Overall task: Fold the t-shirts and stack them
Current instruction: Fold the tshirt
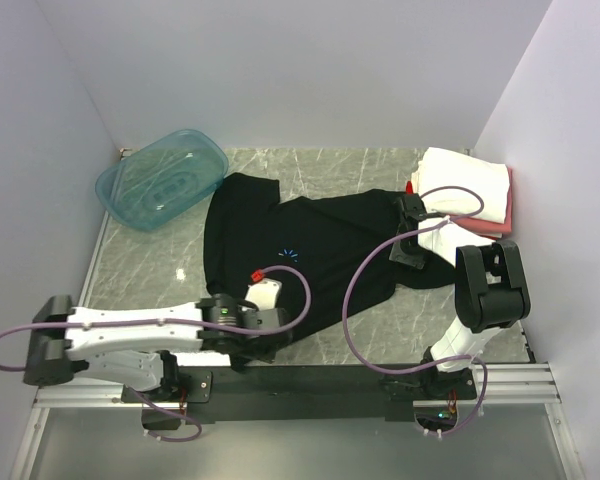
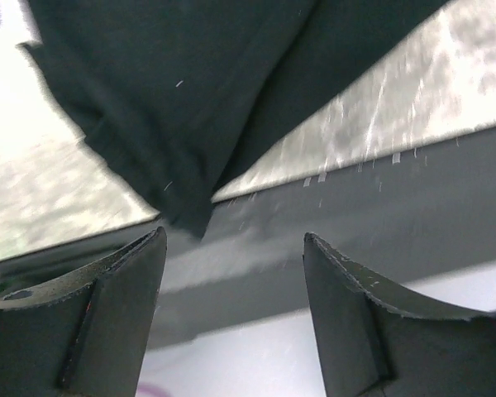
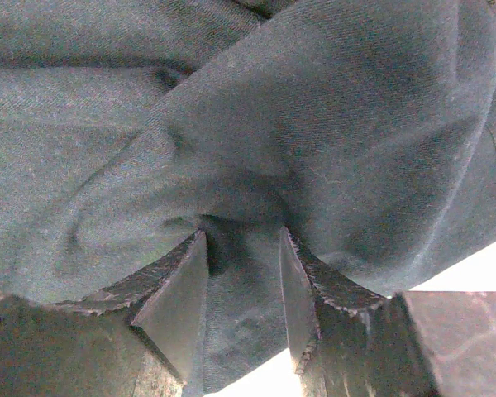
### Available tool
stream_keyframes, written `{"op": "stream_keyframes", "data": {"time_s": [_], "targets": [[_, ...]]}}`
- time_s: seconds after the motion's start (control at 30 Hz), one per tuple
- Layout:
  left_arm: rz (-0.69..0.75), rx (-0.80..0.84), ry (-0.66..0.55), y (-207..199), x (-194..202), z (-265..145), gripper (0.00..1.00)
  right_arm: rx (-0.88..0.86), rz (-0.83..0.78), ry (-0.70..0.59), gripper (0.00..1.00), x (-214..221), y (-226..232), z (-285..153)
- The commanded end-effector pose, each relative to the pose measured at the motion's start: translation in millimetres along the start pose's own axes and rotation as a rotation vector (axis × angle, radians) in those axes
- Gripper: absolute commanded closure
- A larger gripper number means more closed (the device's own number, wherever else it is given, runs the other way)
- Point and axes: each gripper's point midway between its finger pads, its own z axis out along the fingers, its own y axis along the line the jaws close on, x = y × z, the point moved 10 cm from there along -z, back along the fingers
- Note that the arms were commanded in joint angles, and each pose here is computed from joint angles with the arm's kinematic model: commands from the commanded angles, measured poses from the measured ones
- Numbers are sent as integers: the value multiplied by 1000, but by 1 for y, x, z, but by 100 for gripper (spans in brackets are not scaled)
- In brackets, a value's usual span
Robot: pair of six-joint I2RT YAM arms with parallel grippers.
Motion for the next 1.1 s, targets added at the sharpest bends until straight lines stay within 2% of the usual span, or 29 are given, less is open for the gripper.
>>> {"op": "stream_keyframes", "data": {"time_s": [0.0,0.3,0.47,0.67,0.8,0.9,1.07], "targets": [[-106,34,-71,-19,-8,25,27,109,-15,52,53,11,-15,9],[-371,145,-44,13,5,71,25,99,-12,50,53,11,-14,8],[-436,37,-57,34,10,69,23,94,-20,40,53,12,-13,5],[-517,15,-173,47,-7,48,22,102,-61,38,53,16,-8,3],[-529,44,-298,36,-40,24,21,100,-83,36,53,19,-4,2],[-492,115,-341,12,-63,29,20,108,-95,28,53,23,-1,-1],[-414,149,-237,-19,-72,77,19,50,-110,25,53,30,7,-9]]}}
